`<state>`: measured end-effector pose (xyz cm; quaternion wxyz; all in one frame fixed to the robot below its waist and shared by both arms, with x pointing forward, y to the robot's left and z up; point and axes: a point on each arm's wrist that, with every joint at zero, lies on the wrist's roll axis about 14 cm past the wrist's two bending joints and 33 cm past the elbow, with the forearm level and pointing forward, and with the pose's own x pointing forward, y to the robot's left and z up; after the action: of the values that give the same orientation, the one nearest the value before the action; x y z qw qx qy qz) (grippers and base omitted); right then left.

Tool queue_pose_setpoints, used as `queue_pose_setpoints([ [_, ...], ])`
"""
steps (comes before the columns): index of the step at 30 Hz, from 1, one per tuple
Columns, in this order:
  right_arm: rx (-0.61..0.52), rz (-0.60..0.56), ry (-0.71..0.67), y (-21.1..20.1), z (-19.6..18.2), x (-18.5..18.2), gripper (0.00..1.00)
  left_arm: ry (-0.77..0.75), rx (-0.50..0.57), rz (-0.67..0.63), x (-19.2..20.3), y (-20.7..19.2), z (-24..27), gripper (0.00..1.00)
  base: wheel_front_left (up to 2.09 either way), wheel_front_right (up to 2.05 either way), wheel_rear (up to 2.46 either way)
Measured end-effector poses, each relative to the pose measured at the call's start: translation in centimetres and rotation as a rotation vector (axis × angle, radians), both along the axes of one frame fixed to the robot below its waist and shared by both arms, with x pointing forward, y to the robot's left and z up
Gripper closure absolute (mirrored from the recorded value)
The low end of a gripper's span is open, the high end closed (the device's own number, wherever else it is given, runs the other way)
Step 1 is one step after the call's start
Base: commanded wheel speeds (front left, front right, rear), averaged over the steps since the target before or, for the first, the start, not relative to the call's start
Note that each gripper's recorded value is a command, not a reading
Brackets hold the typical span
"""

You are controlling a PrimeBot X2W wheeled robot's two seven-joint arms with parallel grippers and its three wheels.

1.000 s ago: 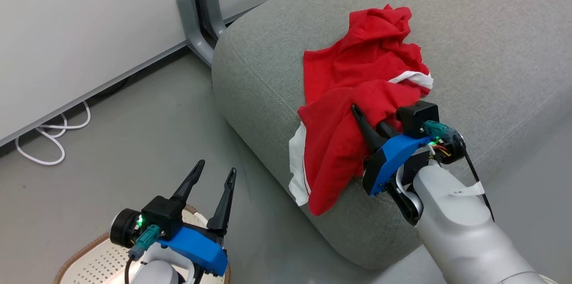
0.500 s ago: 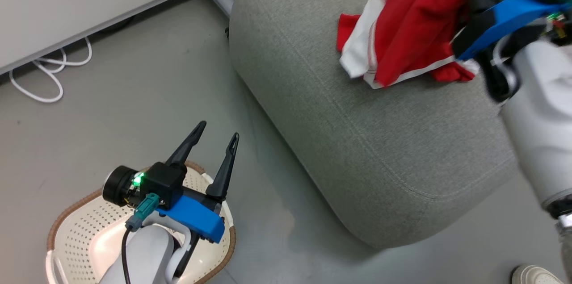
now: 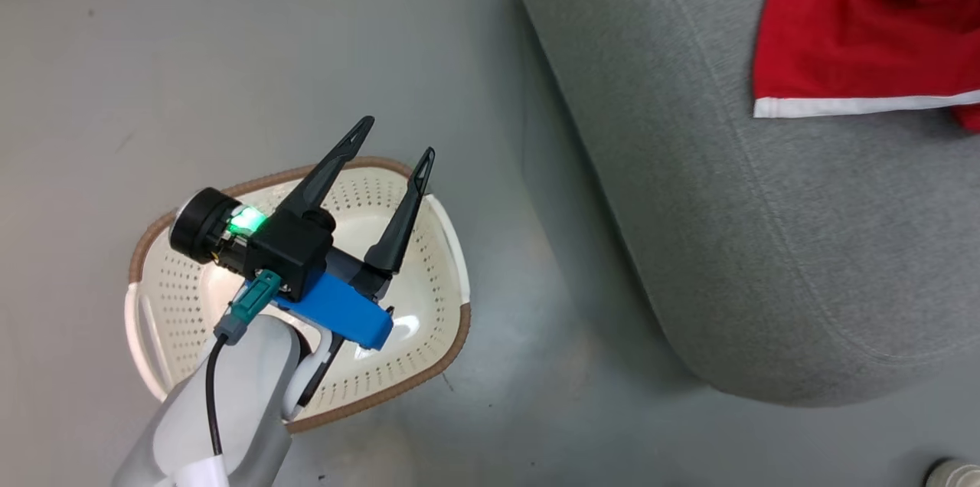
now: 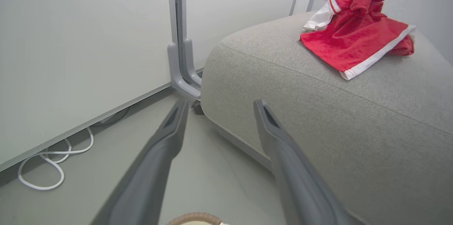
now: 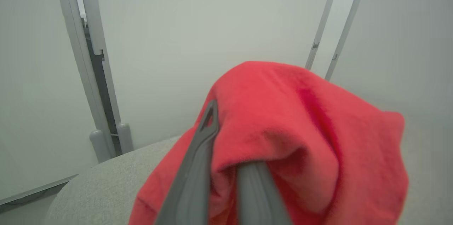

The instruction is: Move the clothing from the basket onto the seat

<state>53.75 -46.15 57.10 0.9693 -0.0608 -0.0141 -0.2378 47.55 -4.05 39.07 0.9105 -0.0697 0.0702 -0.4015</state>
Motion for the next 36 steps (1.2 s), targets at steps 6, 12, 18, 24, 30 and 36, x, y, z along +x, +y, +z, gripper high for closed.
queue_pose_setpoints([
  [6,0.089,-0.035,0.138,0.4,-9.4,0.3,1.00,0.046,0.025,0.042,0.5,2.1,-2.9,0.00,0.00,0.00,0.00],
  [12,0.153,-0.029,0.229,2.5,-15.2,-0.2,1.00,0.071,0.048,0.062,0.0,3.2,-3.9,0.00,0.00,0.00,0.00],
  [18,0.154,-0.023,0.254,3.3,-15.2,-1.8,0.00,0.042,0.018,0.072,0.0,2.7,-1.5,0.00,0.00,0.00,0.00],
  [24,0.140,0.002,0.281,4.3,-13.9,-4.8,0.00,0.035,-0.016,0.106,-1.6,2.8,1.7,0.00,0.00,0.00,0.00],
  [30,0.115,0.055,0.284,5.8,-12.0,-6.7,0.00,0.024,-0.046,0.154,-3.4,3.4,4.4,0.00,0.00,0.00,0.00],
  [36,0.103,0.136,0.261,8.6,-10.4,-8.0,0.00,0.008,-0.055,0.231,-5.4,5.2,6.4,0.00,0.00,0.00,0.00],
])
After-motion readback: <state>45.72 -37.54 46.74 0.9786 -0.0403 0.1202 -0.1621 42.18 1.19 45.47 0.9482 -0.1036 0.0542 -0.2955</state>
